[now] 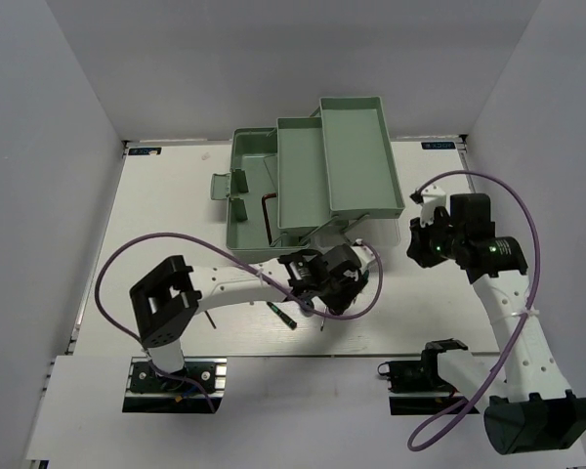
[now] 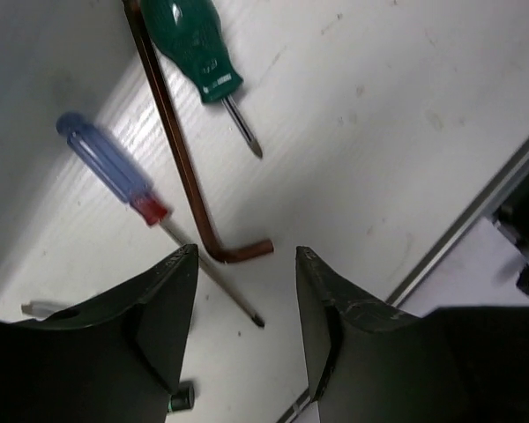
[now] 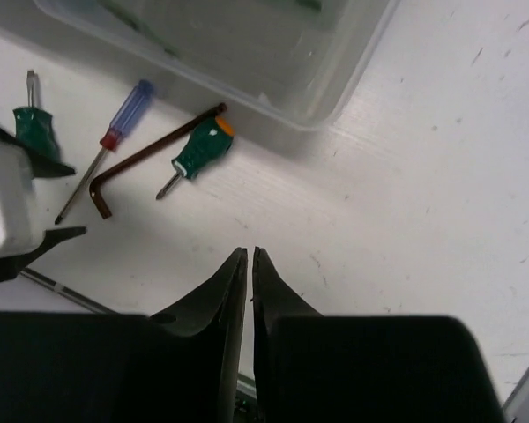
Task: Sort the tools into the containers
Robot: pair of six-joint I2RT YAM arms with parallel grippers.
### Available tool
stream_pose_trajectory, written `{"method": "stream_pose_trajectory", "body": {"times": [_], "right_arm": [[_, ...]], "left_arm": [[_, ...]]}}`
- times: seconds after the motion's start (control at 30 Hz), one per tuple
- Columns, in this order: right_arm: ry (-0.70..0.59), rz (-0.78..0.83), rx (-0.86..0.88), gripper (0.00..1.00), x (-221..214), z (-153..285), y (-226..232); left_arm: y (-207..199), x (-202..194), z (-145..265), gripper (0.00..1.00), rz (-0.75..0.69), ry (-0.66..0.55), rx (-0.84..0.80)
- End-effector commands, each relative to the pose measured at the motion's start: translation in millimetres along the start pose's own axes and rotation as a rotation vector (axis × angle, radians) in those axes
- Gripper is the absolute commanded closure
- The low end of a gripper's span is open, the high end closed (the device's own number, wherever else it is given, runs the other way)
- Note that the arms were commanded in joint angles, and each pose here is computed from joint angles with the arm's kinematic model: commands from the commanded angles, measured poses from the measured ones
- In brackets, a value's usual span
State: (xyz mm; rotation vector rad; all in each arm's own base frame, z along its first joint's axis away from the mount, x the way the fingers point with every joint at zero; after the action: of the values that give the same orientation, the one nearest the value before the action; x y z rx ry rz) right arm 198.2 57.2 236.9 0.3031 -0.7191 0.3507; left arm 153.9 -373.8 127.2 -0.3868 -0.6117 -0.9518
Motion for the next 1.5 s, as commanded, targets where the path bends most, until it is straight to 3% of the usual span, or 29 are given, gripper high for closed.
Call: {"method": "stream_pose_trajectory", "body": {"times": [0.0,0.57,0.97,1.27,1.33,1.37,1.4,1.47], "right_arm": [[-0.025,-0.033,0.004,0.88,-7,5,1],[0.027,-0.12,0.026,0.86,-39,3,4],[0.024,-0.161,0.022,0.86,-44,5,3],[0.021,-0.179,0.015,0.86,-47,4,1],[0.016,-0.176,0.014,0.8,-46,4,0],[0.017,-0.175,0.014,0.71,-46,5,0],[0.016,-0.171,0.012,0.55,-46,4,-1],[0.027,-0.173,0.011,0.44,-47,5,-1]], "left_arm": [[4,18,-8,0.41,-0.008,-0.036,0.06],[8,15,-56,0.42,-0.056,0.032,0.086],[15,-25,-86,0.49,-0.06,0.225,0.106],[18,-65,-87,0.8,-0.03,0.335,0.118],[16,-65,-83,0.86,-0.018,0.327,0.109],[16,-59,-76,0.92,-0.016,0.305,0.106],[10,-53,-70,0.94,-0.02,0.287,0.087],[6,-28,-50,0.99,-0.011,0.206,0.061]]}}
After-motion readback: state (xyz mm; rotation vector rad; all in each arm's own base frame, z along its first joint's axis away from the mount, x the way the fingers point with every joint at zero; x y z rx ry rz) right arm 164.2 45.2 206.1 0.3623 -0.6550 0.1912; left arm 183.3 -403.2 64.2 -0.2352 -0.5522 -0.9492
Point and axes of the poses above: each gripper's point midway between its finger pads, its own z axis back along the fingers, its own y axis along the line the jaws close on, x = y × z, the point moved 5 cm from there along z, back along the fingers, and after that the axes turned 7 degrees about -z, right-handed, at the moved point
